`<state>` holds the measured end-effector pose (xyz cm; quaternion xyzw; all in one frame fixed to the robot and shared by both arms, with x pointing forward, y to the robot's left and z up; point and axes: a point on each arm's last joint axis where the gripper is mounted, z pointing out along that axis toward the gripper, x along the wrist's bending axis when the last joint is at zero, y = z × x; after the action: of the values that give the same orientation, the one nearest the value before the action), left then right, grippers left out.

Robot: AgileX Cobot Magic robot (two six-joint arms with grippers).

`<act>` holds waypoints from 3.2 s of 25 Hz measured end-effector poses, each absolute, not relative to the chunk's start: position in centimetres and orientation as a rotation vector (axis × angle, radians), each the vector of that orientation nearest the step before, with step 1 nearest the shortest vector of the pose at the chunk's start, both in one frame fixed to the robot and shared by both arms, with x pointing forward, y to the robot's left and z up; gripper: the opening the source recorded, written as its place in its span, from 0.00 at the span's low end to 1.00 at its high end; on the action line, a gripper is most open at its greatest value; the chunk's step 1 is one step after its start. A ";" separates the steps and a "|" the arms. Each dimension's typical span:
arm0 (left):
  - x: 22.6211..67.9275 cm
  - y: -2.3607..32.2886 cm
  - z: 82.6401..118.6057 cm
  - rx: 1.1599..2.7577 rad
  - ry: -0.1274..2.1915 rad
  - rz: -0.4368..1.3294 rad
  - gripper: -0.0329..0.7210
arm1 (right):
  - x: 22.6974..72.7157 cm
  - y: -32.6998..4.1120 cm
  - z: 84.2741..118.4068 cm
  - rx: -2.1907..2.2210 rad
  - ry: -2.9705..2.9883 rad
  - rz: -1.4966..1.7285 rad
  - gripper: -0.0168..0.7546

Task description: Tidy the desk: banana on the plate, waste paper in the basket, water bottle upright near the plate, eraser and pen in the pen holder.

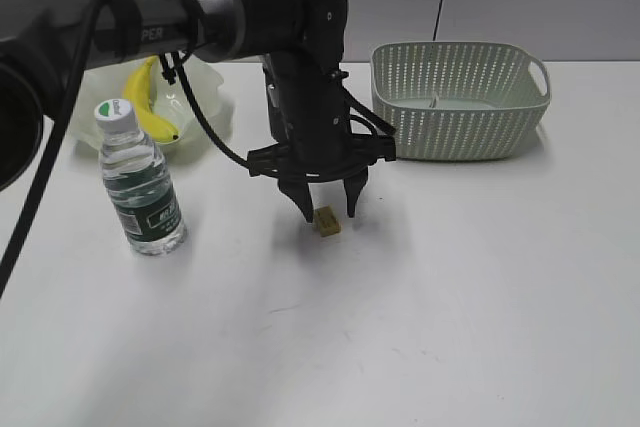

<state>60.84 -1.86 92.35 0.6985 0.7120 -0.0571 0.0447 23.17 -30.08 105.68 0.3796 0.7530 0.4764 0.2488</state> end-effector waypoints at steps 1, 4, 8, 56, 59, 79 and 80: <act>60.9 -1.8 92.3 2.135 2.175 -0.169 0.55 | 23.2 -30.1 105.7 1.034 2.052 1.298 0.64; 61.2 -1.4 92.3 2.130 2.183 -0.158 0.55 | 23.2 -30.1 105.7 1.034 2.052 1.298 0.64; 61.6 -0.9 92.2 2.115 2.200 -0.157 0.55 | 23.2 -30.1 105.7 1.034 2.052 1.298 0.64; 69.7 2.9 100.8 1.793 1.917 0.216 0.28 | 23.2 -30.1 105.7 1.033 2.053 1.299 0.64; 70.0 2.8 100.4 1.782 1.904 0.217 0.28 | 23.2 -30.1 105.7 1.033 2.053 1.299 0.64; 67.9 4.3 108.4 1.740 1.783 0.299 0.53 | 23.2 -30.1 105.7 1.032 2.052 1.300 0.64; 67.2 4.8 109.6 1.772 1.778 0.317 0.53 | 23.2 -30.1 105.7 1.032 2.052 1.300 0.64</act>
<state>67.20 4.81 109.63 0.6678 0.6703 0.1193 0.3008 23.18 -30.08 105.68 0.3789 0.7531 0.4770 0.2485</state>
